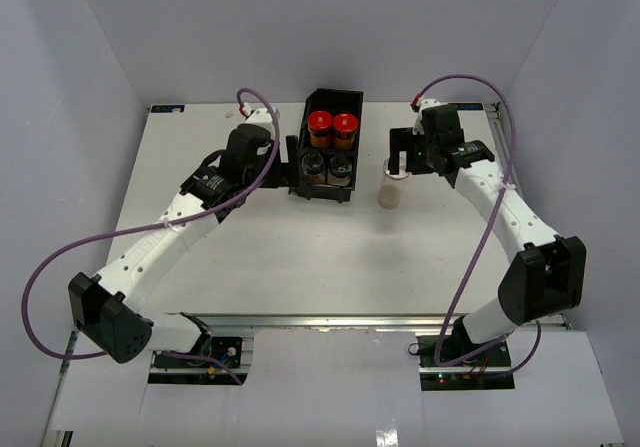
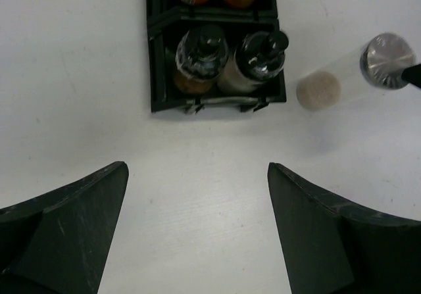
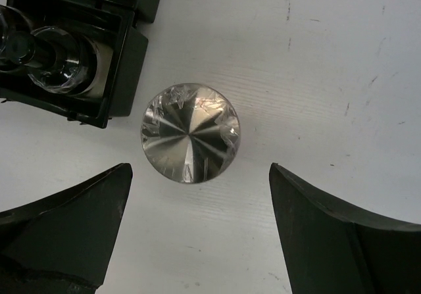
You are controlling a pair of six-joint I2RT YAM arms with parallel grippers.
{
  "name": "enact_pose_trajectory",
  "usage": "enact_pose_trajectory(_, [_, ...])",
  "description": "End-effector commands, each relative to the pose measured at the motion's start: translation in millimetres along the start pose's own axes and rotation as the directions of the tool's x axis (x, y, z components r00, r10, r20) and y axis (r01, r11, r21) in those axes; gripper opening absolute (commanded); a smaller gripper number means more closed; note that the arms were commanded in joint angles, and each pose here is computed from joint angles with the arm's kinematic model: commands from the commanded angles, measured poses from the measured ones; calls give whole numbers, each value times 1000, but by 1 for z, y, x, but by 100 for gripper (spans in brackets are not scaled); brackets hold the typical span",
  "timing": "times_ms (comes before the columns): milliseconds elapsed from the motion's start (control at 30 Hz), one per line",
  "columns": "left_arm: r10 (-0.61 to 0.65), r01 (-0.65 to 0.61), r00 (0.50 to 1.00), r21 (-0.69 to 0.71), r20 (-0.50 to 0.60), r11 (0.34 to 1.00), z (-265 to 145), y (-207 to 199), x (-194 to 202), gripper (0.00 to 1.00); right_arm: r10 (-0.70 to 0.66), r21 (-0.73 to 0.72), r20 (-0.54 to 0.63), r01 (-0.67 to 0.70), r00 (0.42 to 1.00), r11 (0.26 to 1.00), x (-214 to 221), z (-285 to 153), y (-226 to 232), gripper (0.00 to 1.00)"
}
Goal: Organize the condiment bottles
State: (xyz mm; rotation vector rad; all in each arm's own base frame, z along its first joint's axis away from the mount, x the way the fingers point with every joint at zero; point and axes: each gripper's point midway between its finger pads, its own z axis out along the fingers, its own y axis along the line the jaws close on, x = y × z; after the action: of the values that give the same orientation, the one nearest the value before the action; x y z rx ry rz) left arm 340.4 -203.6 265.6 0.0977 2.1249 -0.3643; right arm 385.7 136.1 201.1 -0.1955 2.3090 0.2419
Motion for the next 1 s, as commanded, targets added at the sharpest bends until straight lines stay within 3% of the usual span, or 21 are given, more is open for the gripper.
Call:
enact_pose_trajectory(0, [-62, 62, 997, -6, 55, 998, -18, 15, -2, 98, -41, -33, 16, 41, 999, 999, -16, 8, 13, 91])
enact_pose_trajectory(433, [-75, 75, 997, -13, 6, 997, -7, 23, 23, 98, -68, 35, -53, 70, 996, 997, 4, 38, 7, 92])
enact_pose_trajectory(767, [-95, 95, 996, 13, -3, 995, -1, 18, 27, 98, -89, 64, -45, 91, 995, 994, 2, 54, 2, 100])
enact_pose_trajectory(967, [-106, 106, 994, 4, -30, 994, 9, 21, 40, 98, -103, 56, -44, 105, 994, 993, 2, 62, 3, 88])
